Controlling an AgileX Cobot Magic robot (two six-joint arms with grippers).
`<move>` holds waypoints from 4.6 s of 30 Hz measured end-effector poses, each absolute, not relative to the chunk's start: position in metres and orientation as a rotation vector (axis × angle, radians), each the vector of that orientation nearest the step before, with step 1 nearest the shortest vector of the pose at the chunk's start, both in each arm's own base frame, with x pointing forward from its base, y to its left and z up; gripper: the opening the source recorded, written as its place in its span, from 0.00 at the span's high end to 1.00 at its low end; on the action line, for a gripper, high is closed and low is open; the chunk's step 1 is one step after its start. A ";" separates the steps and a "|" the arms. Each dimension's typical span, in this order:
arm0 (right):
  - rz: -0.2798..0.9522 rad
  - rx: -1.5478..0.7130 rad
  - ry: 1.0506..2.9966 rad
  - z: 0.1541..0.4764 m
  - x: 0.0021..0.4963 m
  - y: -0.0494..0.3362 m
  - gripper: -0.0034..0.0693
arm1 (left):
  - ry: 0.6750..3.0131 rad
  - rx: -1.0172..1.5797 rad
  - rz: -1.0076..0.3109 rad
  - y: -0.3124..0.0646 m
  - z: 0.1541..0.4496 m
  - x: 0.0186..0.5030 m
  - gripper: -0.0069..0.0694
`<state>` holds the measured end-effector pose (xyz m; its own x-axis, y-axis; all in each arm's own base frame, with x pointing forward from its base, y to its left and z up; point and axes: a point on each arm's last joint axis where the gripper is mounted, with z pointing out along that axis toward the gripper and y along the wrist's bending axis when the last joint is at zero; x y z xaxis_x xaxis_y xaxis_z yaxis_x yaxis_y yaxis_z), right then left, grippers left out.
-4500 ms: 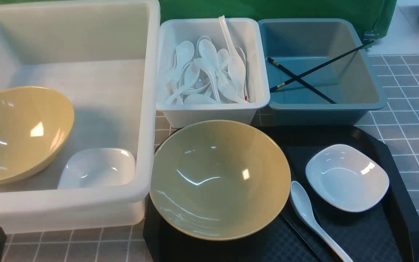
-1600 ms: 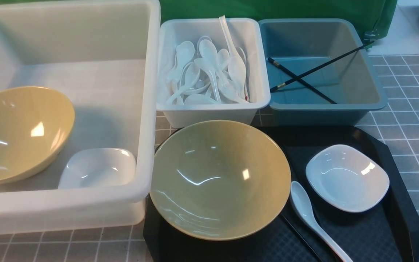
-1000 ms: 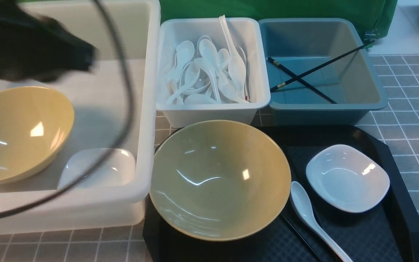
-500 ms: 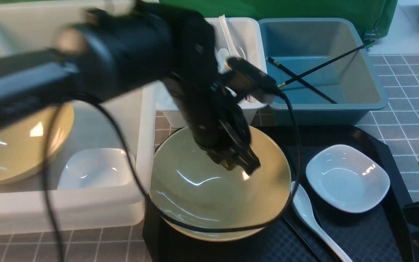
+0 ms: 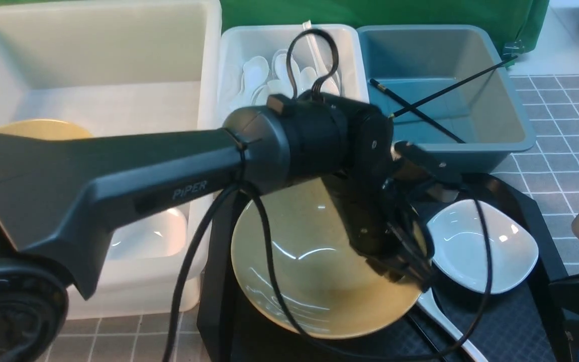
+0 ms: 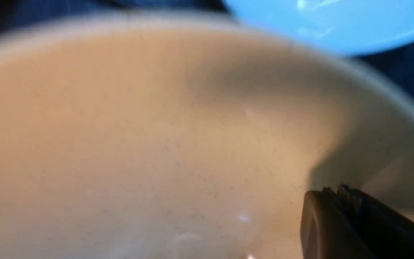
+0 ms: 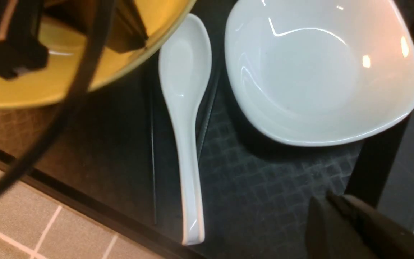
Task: On grey table put chopsticks spoon bowls plates into blue grey white boxes.
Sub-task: 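Grasp the large bowl on the tray by its rim, then place the tan bowl onto the bowl stack in the left bin with the left gripper, then reach down and grasp the white spoon resting in the bowl with the right gripper, then place the white spoon into the bin of spoons with the right gripper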
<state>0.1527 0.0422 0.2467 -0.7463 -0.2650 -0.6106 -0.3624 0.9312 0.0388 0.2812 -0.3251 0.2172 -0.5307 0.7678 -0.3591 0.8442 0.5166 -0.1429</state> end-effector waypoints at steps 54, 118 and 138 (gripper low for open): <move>0.214 -0.428 2.441 0.248 0.154 0.043 0.88 | 2.335 0.434 -0.390 -0.055 0.434 0.326 0.90; 0.262 -0.884 2.783 0.158 0.222 0.124 0.78 | 2.223 0.426 -0.024 -0.030 0.300 0.130 0.92; 0.296 -0.707 2.089 0.306 0.344 0.181 0.83 | 1.741 0.313 -0.074 -0.020 0.270 0.085 0.92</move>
